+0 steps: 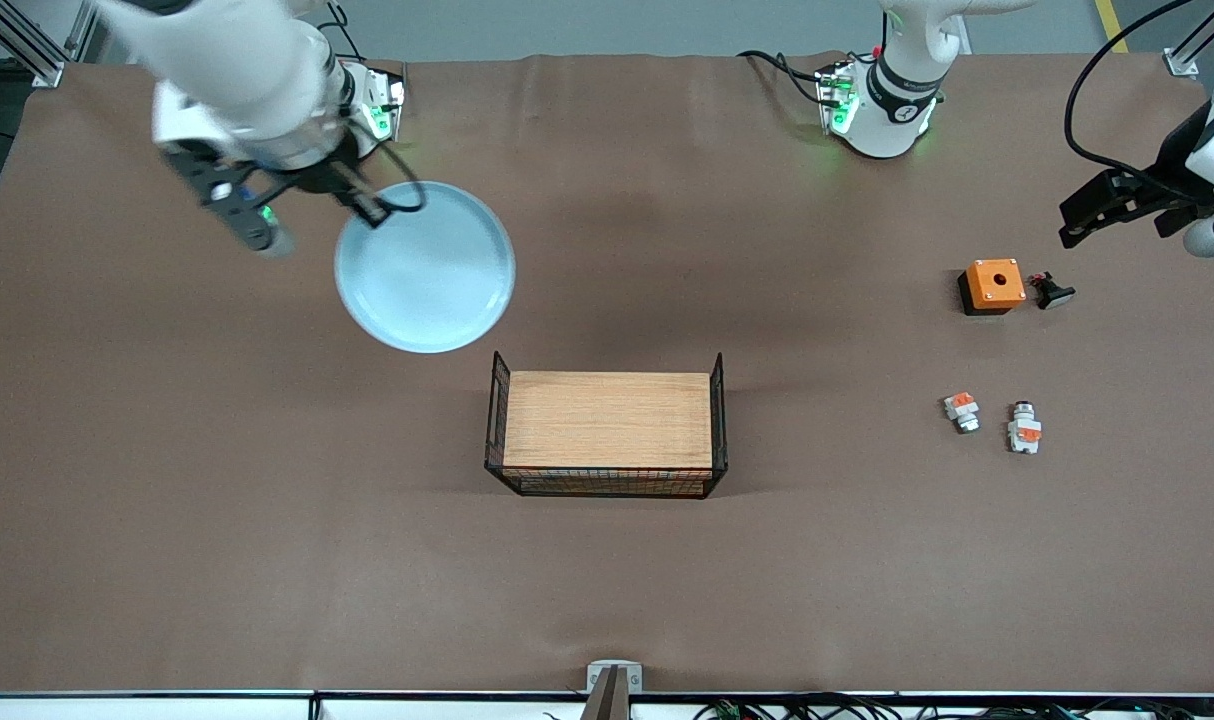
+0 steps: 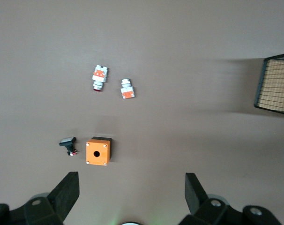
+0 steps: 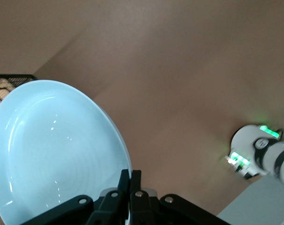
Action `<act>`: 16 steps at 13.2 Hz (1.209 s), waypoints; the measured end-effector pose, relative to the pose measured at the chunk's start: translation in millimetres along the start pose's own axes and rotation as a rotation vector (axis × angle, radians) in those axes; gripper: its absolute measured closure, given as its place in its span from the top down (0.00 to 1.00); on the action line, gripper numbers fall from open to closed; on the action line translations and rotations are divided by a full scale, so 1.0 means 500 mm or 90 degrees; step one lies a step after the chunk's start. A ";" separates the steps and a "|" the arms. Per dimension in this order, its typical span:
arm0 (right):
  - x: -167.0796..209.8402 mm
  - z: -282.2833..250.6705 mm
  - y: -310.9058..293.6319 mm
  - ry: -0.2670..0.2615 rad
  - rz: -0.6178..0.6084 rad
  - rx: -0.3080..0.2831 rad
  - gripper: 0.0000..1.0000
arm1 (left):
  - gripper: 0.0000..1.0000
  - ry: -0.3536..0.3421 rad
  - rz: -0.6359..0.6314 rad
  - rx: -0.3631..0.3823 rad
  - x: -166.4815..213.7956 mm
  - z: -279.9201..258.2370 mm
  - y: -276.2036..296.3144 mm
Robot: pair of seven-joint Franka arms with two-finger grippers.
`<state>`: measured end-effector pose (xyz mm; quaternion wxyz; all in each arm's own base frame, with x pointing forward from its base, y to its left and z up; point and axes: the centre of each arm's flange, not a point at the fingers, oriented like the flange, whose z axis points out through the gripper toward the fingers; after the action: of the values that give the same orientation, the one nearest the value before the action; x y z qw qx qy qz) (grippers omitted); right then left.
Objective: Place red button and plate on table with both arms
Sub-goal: 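Lift the blue plate out of the basket with the right gripper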
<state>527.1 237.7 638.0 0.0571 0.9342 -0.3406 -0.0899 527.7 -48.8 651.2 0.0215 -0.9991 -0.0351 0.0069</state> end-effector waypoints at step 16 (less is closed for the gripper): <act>0.628 0.431 0.320 0.026 -0.441 0.091 0.03 | 1.00 0.004 0.002 -0.004 0.008 0.031 0.017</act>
<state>618.5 -96.9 413.8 -0.0354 0.9974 -0.0079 -0.0615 532.2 -56.3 635.1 0.0184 -0.9993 -0.0334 0.0038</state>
